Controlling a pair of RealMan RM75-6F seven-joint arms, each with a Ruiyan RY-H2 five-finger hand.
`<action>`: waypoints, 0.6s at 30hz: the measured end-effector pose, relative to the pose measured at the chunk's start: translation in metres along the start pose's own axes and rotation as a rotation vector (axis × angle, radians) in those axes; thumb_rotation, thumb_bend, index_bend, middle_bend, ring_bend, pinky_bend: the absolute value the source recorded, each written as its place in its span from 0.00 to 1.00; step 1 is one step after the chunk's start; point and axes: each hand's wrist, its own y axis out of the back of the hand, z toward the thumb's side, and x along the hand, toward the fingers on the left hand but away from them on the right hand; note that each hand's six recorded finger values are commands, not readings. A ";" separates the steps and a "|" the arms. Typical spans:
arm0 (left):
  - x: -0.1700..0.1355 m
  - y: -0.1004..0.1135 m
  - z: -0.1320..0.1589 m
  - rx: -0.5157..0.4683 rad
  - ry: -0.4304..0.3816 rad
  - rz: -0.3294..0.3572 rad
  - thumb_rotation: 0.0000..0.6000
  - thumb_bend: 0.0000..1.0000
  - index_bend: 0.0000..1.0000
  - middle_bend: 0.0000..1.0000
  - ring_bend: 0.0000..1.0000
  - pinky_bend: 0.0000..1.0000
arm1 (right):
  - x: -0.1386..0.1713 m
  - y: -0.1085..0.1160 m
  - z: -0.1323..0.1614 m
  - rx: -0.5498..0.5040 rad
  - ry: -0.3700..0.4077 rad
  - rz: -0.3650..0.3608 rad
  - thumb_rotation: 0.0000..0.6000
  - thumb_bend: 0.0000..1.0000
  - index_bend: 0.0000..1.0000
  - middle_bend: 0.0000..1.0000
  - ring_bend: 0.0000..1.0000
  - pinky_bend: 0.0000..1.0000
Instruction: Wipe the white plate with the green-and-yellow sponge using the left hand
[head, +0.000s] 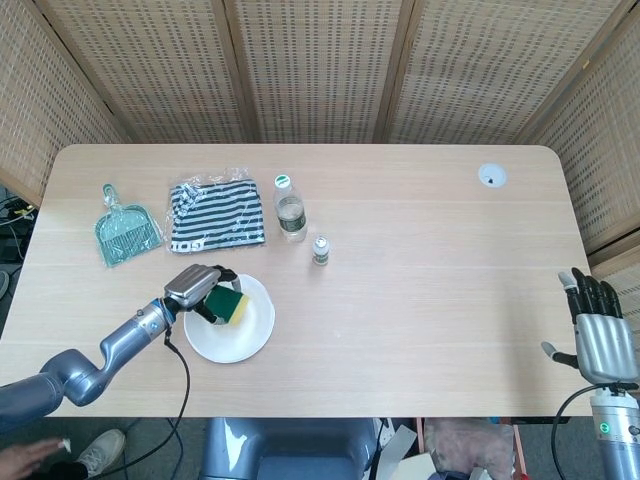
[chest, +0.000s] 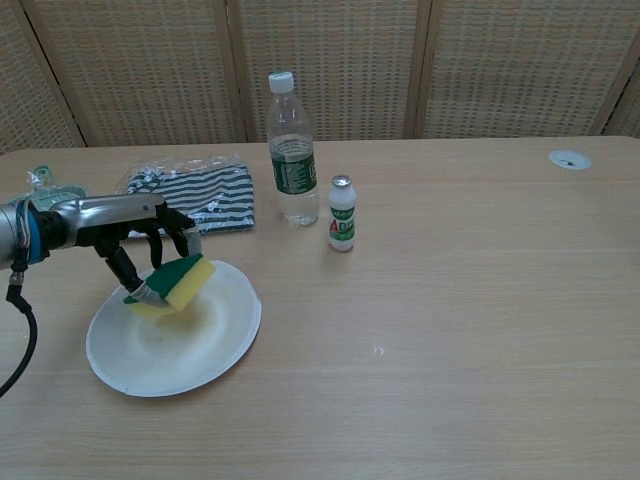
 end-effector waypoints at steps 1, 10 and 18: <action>0.002 -0.001 -0.002 -0.013 0.004 -0.001 1.00 0.15 0.50 0.38 0.29 0.41 | 0.000 0.000 0.000 0.001 -0.001 0.000 1.00 0.00 0.00 0.00 0.00 0.00; 0.012 -0.011 -0.001 -0.093 0.008 -0.034 1.00 0.15 0.50 0.38 0.30 0.41 | 0.000 0.000 0.000 0.001 -0.002 0.000 1.00 0.00 0.00 0.00 0.00 0.00; 0.015 -0.017 -0.007 -0.158 0.024 -0.045 1.00 0.15 0.50 0.38 0.30 0.41 | 0.000 0.001 -0.001 0.000 -0.005 -0.002 1.00 0.00 0.00 0.00 0.00 0.00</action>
